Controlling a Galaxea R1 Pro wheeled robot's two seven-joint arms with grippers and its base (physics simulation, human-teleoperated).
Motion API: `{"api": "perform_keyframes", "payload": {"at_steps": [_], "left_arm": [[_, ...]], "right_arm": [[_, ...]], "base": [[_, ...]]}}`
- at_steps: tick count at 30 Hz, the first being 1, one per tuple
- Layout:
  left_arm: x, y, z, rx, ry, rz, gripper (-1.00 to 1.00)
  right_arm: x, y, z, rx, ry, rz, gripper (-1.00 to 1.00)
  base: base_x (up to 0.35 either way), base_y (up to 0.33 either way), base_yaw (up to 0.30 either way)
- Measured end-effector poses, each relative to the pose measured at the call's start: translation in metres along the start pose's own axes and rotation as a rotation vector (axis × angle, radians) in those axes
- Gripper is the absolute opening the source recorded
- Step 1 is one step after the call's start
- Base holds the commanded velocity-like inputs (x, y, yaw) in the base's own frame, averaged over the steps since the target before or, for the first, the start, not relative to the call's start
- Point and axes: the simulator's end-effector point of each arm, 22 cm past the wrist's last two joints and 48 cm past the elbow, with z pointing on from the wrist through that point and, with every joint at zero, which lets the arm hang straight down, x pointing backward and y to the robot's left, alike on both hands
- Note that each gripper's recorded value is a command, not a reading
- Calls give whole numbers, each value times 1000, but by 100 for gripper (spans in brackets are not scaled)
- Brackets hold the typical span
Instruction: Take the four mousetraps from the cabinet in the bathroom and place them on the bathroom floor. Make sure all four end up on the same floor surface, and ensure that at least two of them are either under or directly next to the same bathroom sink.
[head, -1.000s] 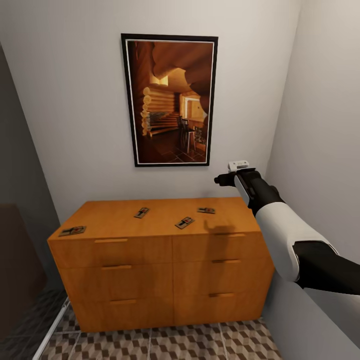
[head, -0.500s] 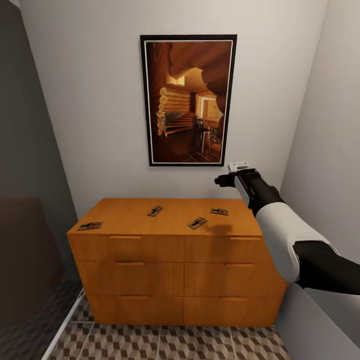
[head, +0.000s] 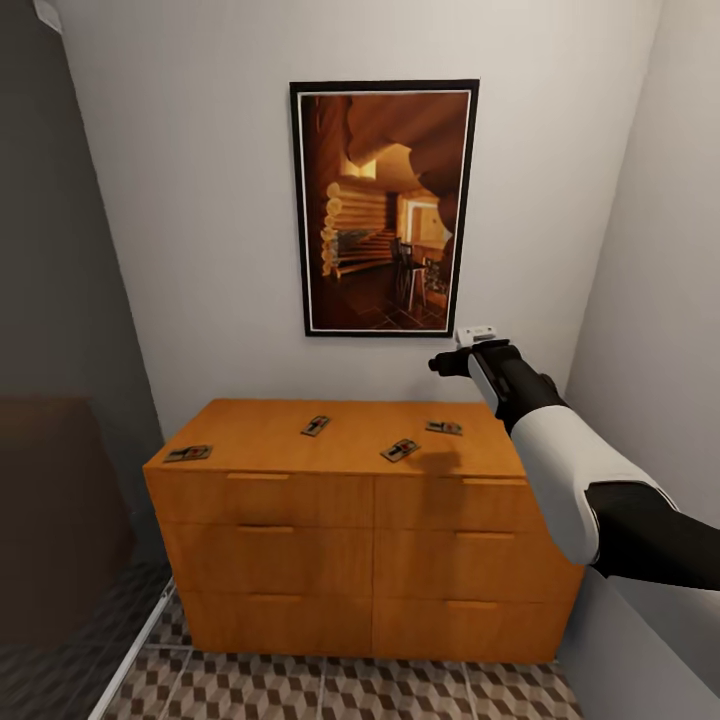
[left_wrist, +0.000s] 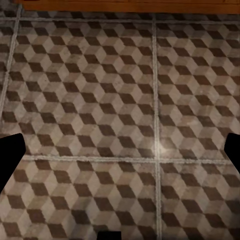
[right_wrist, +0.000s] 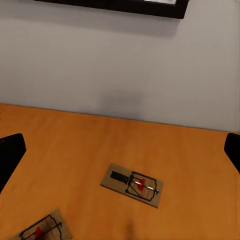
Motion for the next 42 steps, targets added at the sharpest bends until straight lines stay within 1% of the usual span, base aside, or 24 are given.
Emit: {"api": "perform_keyframes", "payload": {"at_steps": [8, 32, 42], "left_arm": [[-2, 0, 0, 0, -6, 0, 100], [-5, 0, 0, 0, -13, 0, 100], [-5, 0, 0, 0, -13, 0, 100]], "right_arm": [[-3, -1, -3, 3, -5, -1, 100], [-7, -2, -7, 5, -12, -1, 100], [-7, -2, -7, 5, -11, -2, 100]], "base": [[0, 0, 168], [0, -3, 249], [76, -164, 254]]}}
